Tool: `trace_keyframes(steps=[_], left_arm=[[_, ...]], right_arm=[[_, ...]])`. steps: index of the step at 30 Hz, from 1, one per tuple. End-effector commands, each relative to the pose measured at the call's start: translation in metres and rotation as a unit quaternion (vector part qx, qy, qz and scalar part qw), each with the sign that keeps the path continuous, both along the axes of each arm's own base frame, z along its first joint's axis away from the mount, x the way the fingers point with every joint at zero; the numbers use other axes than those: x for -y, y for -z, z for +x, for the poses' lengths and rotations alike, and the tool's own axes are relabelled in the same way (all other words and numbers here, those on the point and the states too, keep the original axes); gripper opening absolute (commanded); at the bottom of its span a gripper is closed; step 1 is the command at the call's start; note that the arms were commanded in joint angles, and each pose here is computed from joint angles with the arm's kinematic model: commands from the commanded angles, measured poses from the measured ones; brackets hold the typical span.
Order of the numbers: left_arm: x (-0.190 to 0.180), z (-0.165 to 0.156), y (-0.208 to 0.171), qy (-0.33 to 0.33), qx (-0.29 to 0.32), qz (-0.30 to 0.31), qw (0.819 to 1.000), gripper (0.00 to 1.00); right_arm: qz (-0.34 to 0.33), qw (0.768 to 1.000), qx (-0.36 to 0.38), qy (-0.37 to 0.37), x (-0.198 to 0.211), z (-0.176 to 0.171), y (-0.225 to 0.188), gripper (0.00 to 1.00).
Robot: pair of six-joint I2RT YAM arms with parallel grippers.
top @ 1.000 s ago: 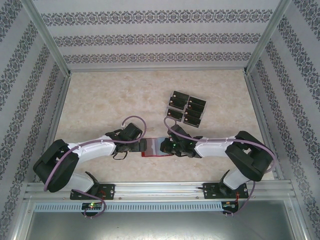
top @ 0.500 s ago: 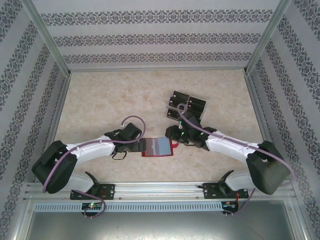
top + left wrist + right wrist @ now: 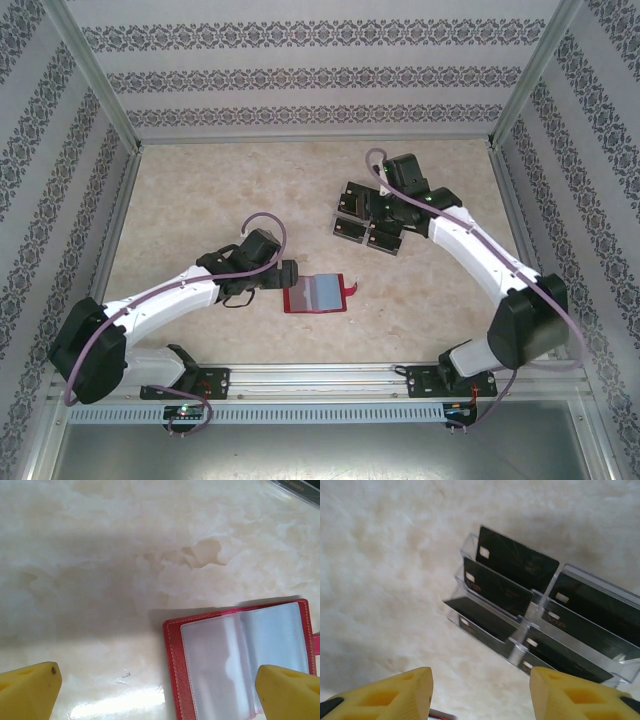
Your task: Put the credit cards into the card holder
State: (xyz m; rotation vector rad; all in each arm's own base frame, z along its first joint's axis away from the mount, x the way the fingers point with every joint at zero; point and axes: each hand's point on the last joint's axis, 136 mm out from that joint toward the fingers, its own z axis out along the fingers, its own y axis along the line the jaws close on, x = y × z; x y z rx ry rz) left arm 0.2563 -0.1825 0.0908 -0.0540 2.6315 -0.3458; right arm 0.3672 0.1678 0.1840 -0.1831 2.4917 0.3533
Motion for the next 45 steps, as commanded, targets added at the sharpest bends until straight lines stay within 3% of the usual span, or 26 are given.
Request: trace_keyframes(steps=[1, 12, 24, 45], left_arm=[[-0.001, -0.005, -0.003, 0.010, -0.006, 0.003, 1.000, 1.00], [-0.004, -0.010, 0.003, 0.001, -0.010, -0.004, 1.000, 1.00], [-0.007, -0.014, 0.007, -0.007, -0.013, -0.012, 1.000, 1.00], [-0.006, -0.013, 0.005, -0.010, -0.010, -0.021, 1.000, 1.00]], right_arm=[[-0.095, 0.992, -0.057, -0.057, 0.014, -0.016, 0.031, 0.54], [-0.189, 0.971, -0.063, -0.133, -0.020, 0.010, 0.068, 0.49], [-0.228, 0.957, -0.074, -0.165, -0.040, 0.039, 0.087, 0.43], [-0.264, 0.943, -0.087, -0.184, -0.039, 0.045, 0.103, 0.27]])
